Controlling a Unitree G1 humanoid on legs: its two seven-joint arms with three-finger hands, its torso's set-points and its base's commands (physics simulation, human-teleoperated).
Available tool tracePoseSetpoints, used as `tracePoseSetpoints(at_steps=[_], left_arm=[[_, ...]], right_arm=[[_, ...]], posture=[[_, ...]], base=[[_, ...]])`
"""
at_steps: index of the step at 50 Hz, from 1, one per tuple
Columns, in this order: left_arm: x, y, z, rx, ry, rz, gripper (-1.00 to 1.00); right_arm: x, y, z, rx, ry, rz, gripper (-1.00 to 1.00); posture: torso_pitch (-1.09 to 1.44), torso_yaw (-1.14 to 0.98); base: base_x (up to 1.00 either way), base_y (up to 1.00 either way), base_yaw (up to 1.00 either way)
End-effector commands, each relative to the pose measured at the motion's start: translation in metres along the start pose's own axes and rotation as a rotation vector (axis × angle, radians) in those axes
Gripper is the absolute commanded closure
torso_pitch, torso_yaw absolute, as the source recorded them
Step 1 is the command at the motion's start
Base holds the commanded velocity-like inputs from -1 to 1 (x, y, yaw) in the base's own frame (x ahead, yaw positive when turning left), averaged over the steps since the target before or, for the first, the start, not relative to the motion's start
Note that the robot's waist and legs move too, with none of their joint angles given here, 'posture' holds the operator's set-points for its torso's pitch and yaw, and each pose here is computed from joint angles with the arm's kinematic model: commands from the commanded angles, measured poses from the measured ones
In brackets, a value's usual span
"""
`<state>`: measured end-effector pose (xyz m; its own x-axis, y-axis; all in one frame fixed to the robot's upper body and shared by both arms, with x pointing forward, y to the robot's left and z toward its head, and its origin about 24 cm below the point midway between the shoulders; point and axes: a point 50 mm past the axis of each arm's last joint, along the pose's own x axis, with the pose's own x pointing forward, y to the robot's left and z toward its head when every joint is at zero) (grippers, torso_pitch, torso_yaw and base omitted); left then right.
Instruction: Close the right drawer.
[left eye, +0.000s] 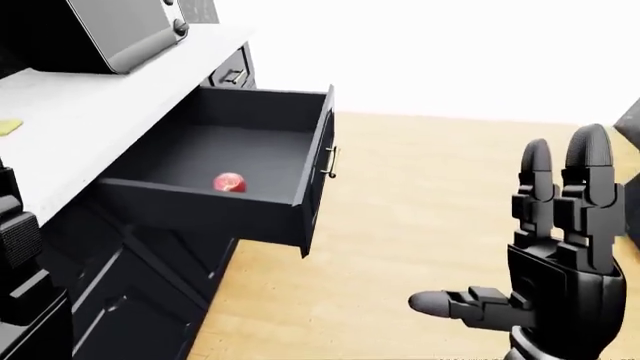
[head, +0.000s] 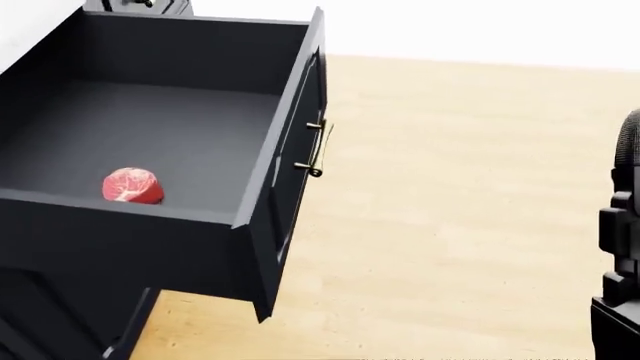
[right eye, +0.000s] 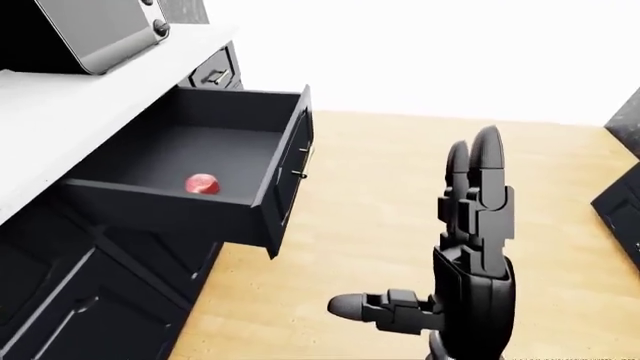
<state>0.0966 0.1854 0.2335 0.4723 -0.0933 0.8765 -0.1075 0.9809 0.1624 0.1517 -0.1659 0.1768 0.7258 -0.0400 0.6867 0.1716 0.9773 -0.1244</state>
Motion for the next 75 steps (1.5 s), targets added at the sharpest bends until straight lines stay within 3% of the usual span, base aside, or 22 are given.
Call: tracePoseSetpoints(at_steps=[1, 75], left_arm=[[0.0022, 0.0006, 0.0074, -0.009, -0.044, -0.002, -1.00], [-0.0022, 0.0004, 0.0103, -0.011, -0.045, -0.002, -1.00]], right_arm=[[0.0024, 0.0007, 0.0138, 0.005, -0.087, -0.001, -1.00], [-0.0008, -0.0006, 0.0148, -0.006, -0.086, -0.004, -1.00]], posture=[[0.00, 0.00], [0.00, 0.00]], base=[[0.04, 0.27, 0.00], [0.03, 0.22, 0.00]])
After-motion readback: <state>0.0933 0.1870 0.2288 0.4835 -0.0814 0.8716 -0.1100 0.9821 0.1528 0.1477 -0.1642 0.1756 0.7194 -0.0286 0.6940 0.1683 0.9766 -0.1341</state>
